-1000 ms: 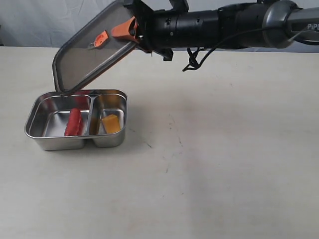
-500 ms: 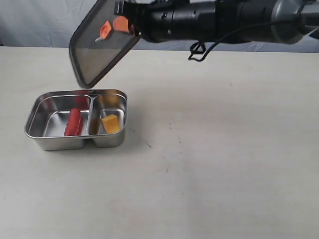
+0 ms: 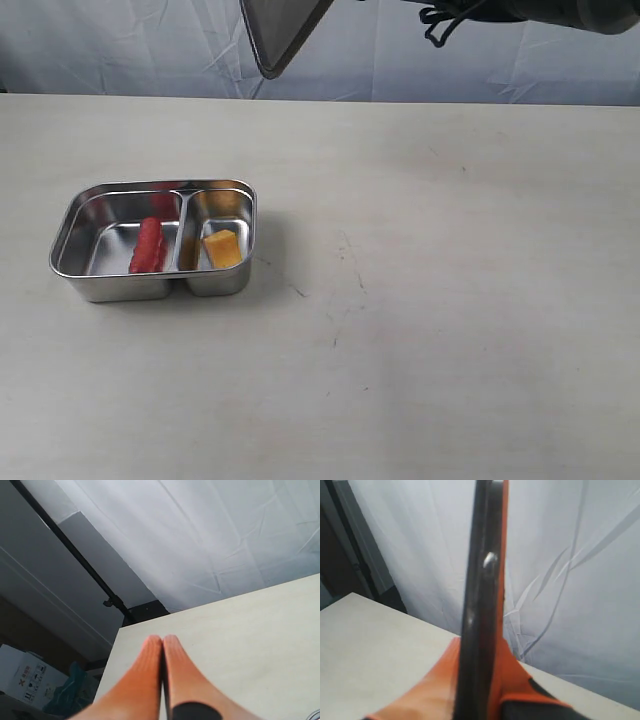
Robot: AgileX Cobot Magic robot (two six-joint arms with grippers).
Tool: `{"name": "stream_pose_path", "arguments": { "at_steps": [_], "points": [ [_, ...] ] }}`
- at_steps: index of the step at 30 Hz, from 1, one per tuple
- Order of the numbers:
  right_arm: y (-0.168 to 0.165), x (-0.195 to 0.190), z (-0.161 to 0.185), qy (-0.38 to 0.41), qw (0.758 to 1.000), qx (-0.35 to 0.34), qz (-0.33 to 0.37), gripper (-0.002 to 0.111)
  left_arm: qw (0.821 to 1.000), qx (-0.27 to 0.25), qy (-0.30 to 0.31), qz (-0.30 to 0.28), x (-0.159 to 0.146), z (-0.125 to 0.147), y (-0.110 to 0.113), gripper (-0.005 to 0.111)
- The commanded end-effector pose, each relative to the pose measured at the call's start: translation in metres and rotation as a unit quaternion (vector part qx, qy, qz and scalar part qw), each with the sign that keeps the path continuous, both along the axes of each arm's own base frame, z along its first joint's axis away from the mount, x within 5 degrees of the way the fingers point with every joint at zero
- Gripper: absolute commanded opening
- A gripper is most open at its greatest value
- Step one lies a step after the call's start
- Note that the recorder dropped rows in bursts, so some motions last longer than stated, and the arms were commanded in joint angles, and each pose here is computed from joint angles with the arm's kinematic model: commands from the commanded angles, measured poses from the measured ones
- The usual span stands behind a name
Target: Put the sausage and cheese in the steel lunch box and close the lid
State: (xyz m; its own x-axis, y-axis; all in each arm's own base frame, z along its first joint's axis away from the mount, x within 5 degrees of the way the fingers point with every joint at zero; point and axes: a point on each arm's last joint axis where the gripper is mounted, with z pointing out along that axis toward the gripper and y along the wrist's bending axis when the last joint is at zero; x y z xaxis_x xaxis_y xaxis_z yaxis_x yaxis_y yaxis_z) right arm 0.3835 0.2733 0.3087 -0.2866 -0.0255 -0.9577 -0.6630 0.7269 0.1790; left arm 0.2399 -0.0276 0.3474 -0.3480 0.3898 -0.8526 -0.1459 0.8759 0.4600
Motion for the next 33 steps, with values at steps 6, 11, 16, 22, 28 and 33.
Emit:
{"name": "stream_pose_path", "arguments": {
  "at_steps": [6,11,16,22,28,33],
  "points": [
    [-0.010,0.007,0.005,-0.009,1.000,-0.002,-0.019,-0.001,1.000,0.003,-0.001,0.007,-0.002,0.002,0.002,0.000],
    [-0.018,0.011,-0.002,0.006,0.998,-0.044,-0.052,-0.001,1.000,0.003,-0.001,0.007,-0.002,0.002,0.002,0.000],
    [-0.025,0.018,0.002,0.021,0.992,0.015,-0.122,-0.001,1.000,0.003,-0.001,0.007,-0.002,0.002,0.002,0.000],
    [-0.009,0.008,0.007,0.067,0.979,0.146,-0.128,-0.001,1.000,0.003,-0.001,0.007,-0.002,0.002,0.002,0.000],
    [0.004,-0.006,-0.013,0.140,0.959,0.220,-0.114,-0.001,1.000,0.003,-0.001,0.006,-0.002,0.002,0.002,0.000],
    [0.018,-0.036,-0.034,0.148,0.926,0.348,-0.016,-0.001,1.000,0.003,-0.001,0.006,-0.002,0.002,0.002,0.000]
  ]
}}
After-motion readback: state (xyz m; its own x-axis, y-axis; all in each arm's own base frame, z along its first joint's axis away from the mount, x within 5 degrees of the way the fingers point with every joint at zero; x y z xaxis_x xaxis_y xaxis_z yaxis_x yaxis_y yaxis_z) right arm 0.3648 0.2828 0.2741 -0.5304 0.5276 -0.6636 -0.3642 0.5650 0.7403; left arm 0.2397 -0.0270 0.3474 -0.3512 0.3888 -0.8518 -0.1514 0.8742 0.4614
